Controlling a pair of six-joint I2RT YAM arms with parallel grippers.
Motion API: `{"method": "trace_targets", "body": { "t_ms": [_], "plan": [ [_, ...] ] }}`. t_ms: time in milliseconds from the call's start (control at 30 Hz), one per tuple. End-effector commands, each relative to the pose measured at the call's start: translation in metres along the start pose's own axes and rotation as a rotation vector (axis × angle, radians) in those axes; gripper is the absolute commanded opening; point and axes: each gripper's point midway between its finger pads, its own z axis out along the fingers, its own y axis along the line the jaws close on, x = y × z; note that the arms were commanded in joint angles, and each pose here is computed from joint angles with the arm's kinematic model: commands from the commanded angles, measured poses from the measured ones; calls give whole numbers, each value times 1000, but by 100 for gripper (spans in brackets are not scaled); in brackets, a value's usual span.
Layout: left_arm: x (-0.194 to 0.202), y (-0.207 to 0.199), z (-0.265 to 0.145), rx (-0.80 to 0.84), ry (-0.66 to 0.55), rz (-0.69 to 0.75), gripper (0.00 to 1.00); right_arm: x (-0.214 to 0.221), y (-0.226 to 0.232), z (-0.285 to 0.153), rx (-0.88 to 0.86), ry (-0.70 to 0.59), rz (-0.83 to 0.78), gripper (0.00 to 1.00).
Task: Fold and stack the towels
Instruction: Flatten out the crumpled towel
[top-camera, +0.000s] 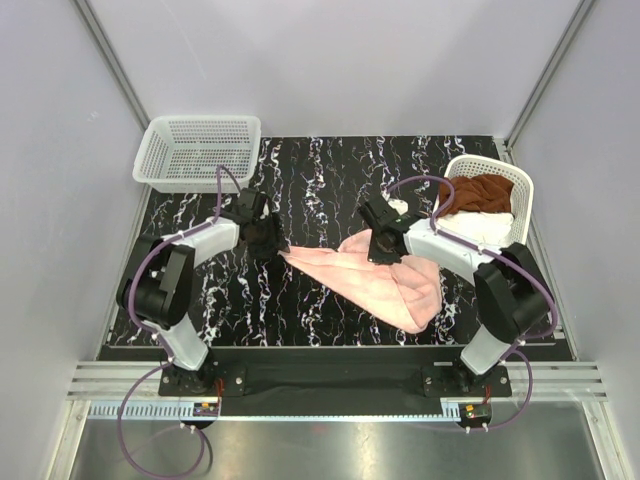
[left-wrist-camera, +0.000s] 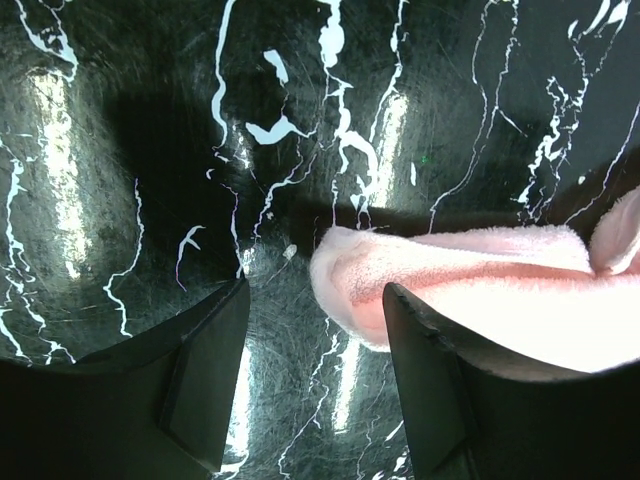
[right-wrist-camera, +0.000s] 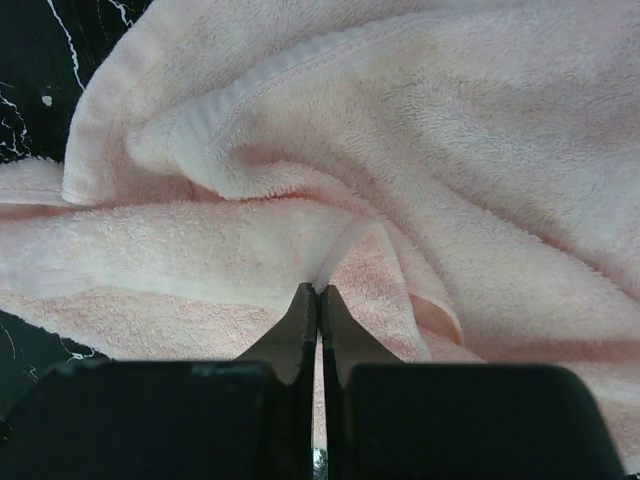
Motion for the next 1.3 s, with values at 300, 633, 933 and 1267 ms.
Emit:
{"method": "trace_targets", "body": {
  "t_ms": [300, 633, 933, 1267],
  "plan": [
    [-19, -12, 18, 18, -32, -58, 50, -14, -11, -17, 20, -85, -12, 0],
    [-87, -58, -68, 57, -195, -21, 0, -94, 36, -96, -182, -305, -71, 0],
    [-139, -114, -304, 258, -596, -107, 0, -176, 22, -323, -410, -740, -89, 0],
    [-75, -167, -439, 770, -675, -176, 0, -116, 11, -463, -948, -931, -151, 0]
  ]
}}
